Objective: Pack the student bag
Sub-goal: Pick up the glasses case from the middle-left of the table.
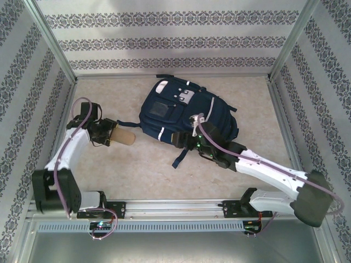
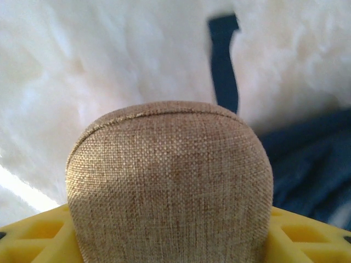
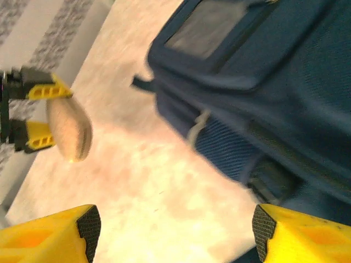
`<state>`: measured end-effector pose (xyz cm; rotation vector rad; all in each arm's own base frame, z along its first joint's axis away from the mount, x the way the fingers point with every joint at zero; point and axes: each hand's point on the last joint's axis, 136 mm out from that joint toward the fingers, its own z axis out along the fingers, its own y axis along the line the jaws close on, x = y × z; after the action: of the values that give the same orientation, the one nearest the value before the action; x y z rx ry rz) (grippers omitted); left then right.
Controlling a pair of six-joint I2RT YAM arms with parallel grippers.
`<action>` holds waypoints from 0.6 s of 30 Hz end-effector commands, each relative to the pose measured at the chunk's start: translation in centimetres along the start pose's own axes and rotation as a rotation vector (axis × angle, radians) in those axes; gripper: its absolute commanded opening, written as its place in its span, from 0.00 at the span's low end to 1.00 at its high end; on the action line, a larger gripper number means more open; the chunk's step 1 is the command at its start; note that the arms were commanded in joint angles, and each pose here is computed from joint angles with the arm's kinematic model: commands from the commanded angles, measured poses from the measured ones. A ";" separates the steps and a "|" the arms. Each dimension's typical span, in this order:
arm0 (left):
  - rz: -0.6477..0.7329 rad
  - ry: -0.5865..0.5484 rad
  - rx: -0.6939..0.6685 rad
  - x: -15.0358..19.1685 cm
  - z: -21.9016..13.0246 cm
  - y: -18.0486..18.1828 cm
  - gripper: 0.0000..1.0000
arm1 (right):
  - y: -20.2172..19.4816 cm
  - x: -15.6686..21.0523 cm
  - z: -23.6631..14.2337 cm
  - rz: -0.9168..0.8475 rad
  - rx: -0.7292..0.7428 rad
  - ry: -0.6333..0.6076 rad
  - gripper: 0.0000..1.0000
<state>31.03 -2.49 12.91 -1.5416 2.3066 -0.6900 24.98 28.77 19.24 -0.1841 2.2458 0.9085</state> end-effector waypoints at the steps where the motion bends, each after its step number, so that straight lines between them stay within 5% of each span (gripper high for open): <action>1: -0.058 0.036 0.015 2.8 -1.3 1.1 0.61 | 6.6 0.7 0.5 -0.075 -0.261 0.077 0.78; 11: -0.091 0.082 0.080 7.9 -2.6 2.9 0.58 | 12.6 3.8 2.8 -0.138 -0.474 0.115 0.91; 18: -0.090 0.099 0.121 8.7 -3.8 3.0 0.57 | 12.8 4.9 5.6 -0.111 -0.465 0.126 0.92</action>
<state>24.14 -8.60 14.71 -1.5536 2.2503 -0.9181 19.41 40.79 18.23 -0.5840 2.1678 1.3103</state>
